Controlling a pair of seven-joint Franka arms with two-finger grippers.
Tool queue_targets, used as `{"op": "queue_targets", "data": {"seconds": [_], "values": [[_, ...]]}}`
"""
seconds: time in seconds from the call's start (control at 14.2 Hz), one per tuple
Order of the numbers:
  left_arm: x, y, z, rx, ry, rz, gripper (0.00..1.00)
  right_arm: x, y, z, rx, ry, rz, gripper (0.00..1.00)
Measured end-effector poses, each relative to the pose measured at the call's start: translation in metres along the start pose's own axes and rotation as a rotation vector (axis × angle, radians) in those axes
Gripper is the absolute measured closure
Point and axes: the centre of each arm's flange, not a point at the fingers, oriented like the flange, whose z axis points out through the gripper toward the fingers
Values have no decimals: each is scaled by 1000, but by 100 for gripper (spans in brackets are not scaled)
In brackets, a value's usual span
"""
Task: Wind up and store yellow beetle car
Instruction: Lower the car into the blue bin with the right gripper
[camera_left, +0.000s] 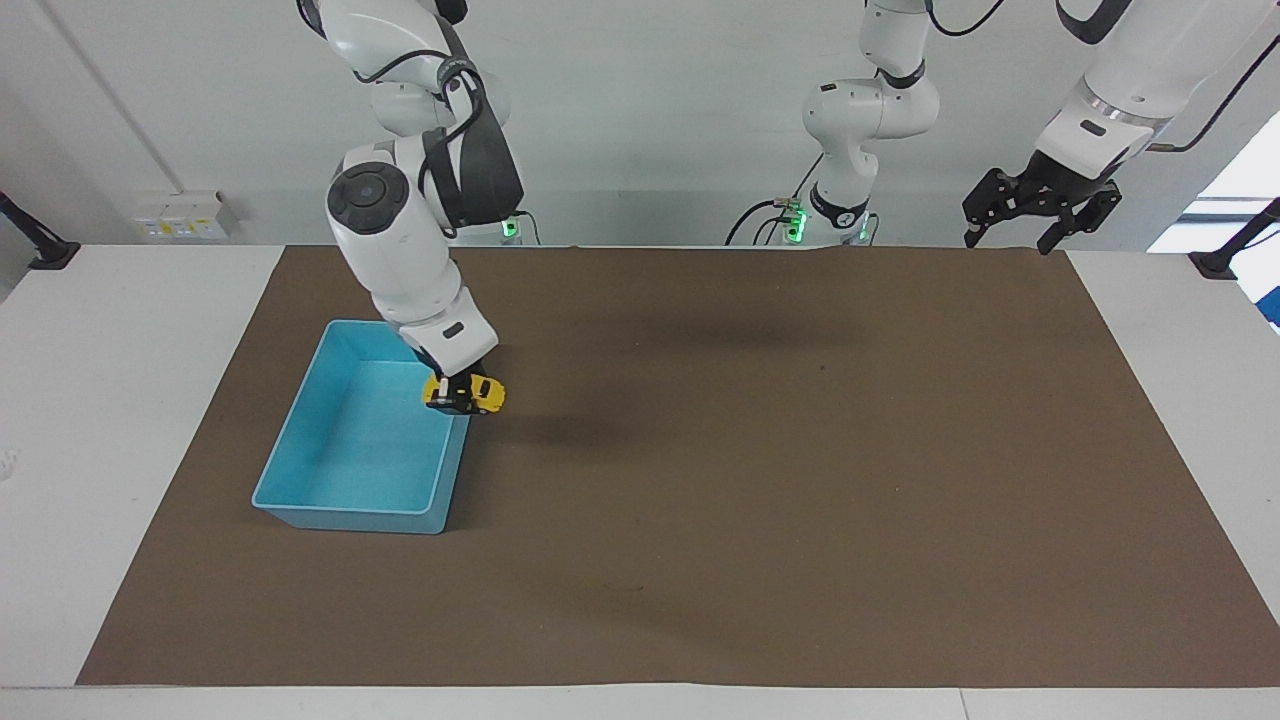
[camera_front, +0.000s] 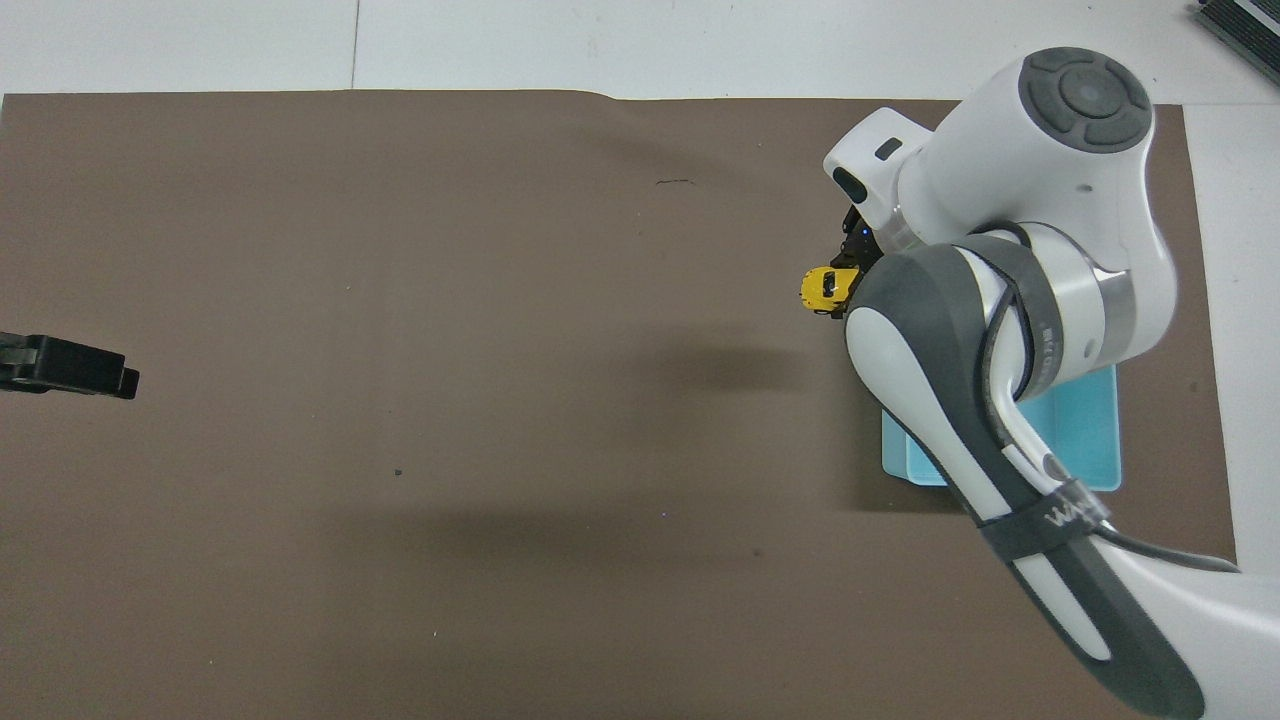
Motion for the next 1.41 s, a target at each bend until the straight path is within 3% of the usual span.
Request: {"op": "queue_targets", "data": {"seconds": [0.21,0.7,1.41], "values": [[0,0,0,0,0,0,0,-36,1,9,10,-5,-23,51],[0,0,0,0,0,0,0,-81,-28,41,4,-27,-35,51],[0,0,0,0,-1,0,0,-115,-56,78,-42,-34,-67,51]]}}
